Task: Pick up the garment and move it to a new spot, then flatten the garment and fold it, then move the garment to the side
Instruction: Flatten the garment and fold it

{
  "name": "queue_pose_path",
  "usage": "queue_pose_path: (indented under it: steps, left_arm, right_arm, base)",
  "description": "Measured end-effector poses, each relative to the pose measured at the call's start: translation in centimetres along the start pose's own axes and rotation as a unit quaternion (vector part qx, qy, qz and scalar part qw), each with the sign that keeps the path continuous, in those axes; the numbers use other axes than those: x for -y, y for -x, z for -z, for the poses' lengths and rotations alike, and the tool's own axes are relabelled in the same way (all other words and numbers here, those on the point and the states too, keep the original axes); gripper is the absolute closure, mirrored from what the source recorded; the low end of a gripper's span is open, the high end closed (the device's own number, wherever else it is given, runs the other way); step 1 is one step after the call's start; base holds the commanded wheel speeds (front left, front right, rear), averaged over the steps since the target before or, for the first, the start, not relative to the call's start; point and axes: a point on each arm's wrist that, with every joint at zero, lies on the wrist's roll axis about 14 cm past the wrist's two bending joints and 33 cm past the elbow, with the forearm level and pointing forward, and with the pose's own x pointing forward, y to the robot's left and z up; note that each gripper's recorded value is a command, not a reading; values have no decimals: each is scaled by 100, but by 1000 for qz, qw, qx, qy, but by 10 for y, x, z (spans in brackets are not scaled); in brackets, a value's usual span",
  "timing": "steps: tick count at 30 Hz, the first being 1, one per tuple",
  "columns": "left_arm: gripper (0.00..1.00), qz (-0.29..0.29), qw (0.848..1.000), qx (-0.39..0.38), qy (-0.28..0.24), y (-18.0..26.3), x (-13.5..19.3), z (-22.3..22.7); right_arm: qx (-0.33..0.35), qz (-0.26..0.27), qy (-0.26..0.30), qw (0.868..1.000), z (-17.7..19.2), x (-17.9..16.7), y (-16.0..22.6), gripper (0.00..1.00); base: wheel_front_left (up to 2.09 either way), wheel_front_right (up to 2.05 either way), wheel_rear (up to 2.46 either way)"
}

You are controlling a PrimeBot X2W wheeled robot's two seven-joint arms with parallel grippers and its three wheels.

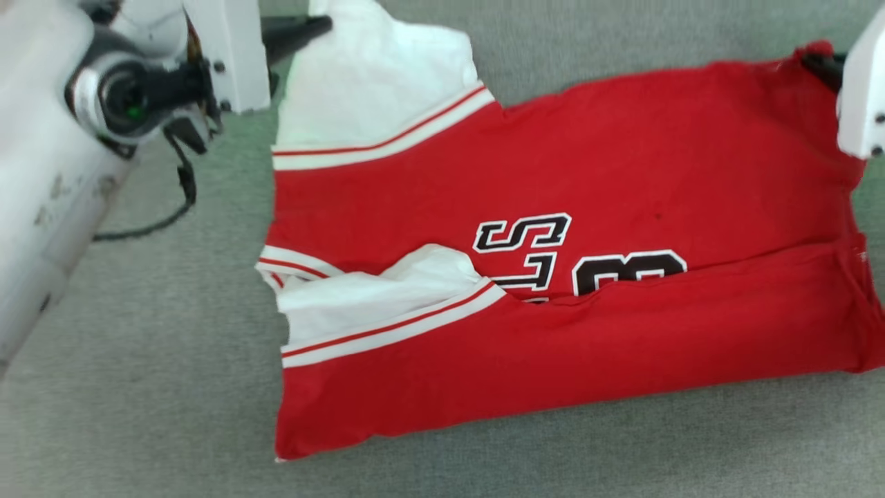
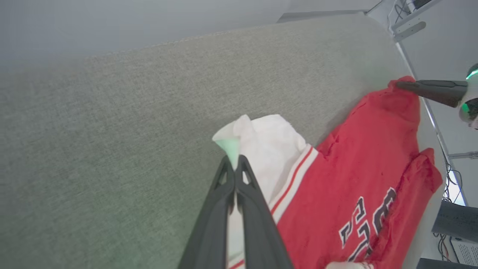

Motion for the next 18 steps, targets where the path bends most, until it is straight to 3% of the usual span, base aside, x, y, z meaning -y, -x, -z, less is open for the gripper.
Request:
queue_pose_path:
  steps: [10,18]
  left_arm:
    - [100,76,995,45,-46,71,70,30]
    - [100,94,990,96,-41,125,91,73]
  right_arm:
    - [21,-61,-1,998,23,-22,61,100]
    - [11,-93,-10,996,64,-30,101,100]
  base:
    - [0,0,0]
    - [0,0,0]
